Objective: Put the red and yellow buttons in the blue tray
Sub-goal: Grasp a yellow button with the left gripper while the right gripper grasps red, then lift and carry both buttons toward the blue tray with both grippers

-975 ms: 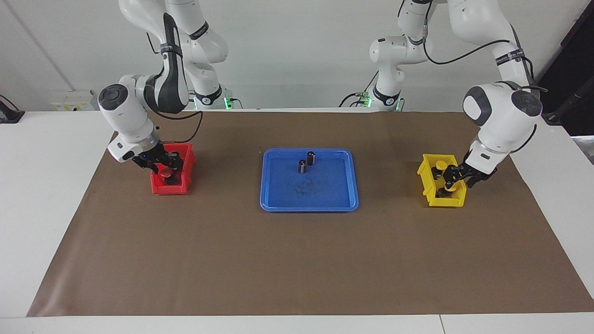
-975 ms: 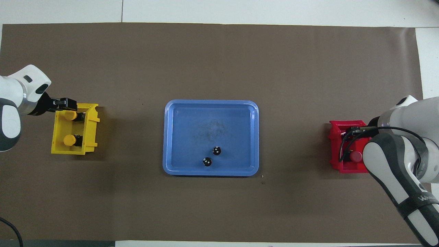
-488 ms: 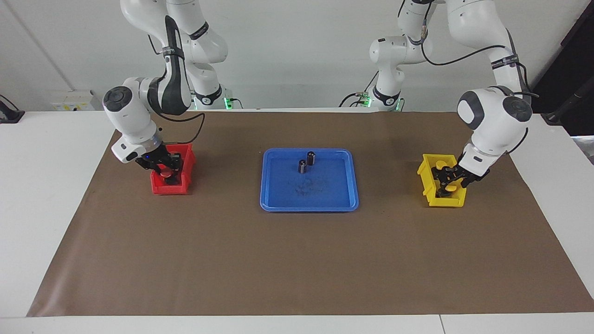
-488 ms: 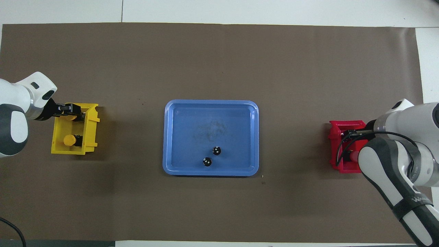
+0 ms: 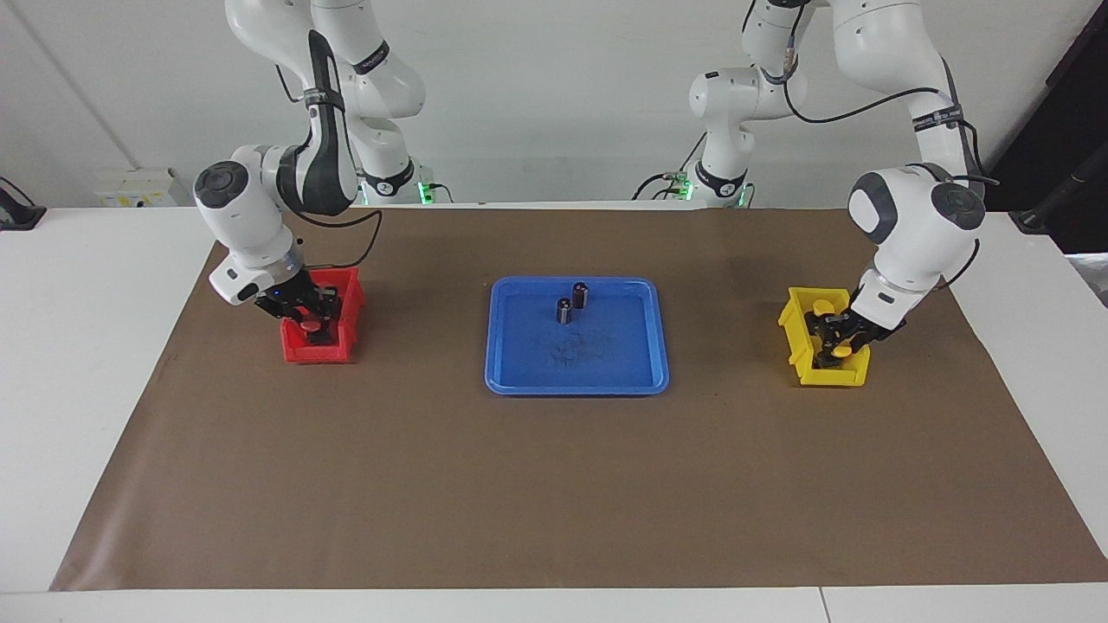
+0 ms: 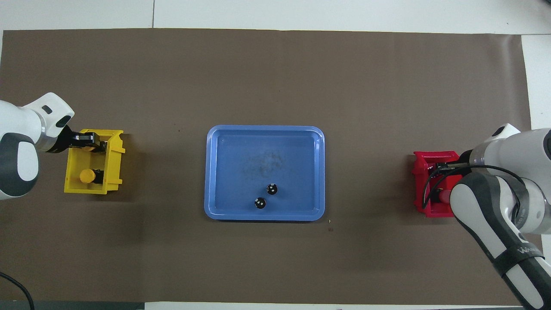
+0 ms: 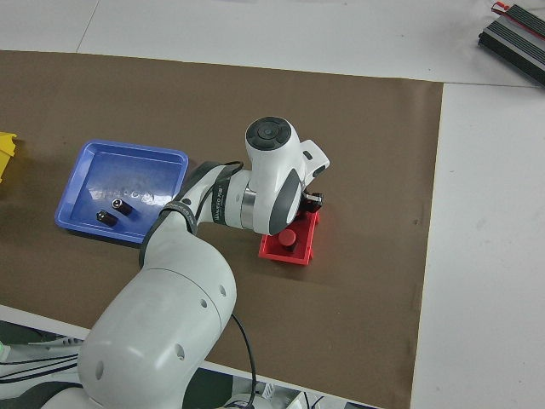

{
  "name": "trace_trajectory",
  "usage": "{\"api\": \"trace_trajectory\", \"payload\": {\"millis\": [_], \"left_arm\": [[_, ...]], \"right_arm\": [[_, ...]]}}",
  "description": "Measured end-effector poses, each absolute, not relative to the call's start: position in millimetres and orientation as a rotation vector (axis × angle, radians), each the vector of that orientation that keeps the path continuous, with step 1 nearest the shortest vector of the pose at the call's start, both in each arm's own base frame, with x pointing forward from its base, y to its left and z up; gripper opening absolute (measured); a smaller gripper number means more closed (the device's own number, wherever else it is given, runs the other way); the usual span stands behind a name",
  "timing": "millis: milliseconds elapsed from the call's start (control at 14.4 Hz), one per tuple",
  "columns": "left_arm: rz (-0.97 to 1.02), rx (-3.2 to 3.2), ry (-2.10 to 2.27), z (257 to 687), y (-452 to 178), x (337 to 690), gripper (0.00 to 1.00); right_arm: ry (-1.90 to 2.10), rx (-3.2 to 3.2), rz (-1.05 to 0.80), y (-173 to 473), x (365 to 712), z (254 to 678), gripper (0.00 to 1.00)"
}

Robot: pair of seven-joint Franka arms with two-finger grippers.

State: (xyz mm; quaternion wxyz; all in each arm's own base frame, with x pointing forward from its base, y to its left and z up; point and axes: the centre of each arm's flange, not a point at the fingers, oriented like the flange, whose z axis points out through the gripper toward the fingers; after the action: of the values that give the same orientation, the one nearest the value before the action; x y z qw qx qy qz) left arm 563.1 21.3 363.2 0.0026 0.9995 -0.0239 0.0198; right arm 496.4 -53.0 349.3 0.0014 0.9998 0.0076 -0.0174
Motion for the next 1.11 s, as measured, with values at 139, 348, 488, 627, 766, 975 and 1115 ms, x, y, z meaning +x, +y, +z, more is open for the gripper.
{"api": "trace_trajectory", "payload": {"millis": [139,348,488,627,766,975,1115], "left_arm": [[0.070,3.135,-0.076,367,21,565,0.41],[0.037,3.131,-0.088,405,17,578,0.41],[0.030,3.128,-0.104,457,12,588,0.41],[0.042,3.126,-0.095,491,-11,587,0.41],[0.038,3.123,-0.050,498,-65,581,0.41],[0.017,3.121,-0.007,493,-173,558,0.41],[0.008,3.122,0.004,488,-219,543,0.41]], "right_arm": [[0.034,3.140,-0.131,-51,510,378,0.41],[0.102,3.136,-0.170,-21,544,444,0.41],[0.108,3.136,-0.136,25,566,476,0.41],[0.053,3.170,-0.062,97,583,495,0.41],[-0.029,3.221,0.034,180,586,500,0.41],[-0.122,3.254,0.111,291,567,474,0.41],[-0.131,3.266,0.132,327,562,451,0.41]]}}
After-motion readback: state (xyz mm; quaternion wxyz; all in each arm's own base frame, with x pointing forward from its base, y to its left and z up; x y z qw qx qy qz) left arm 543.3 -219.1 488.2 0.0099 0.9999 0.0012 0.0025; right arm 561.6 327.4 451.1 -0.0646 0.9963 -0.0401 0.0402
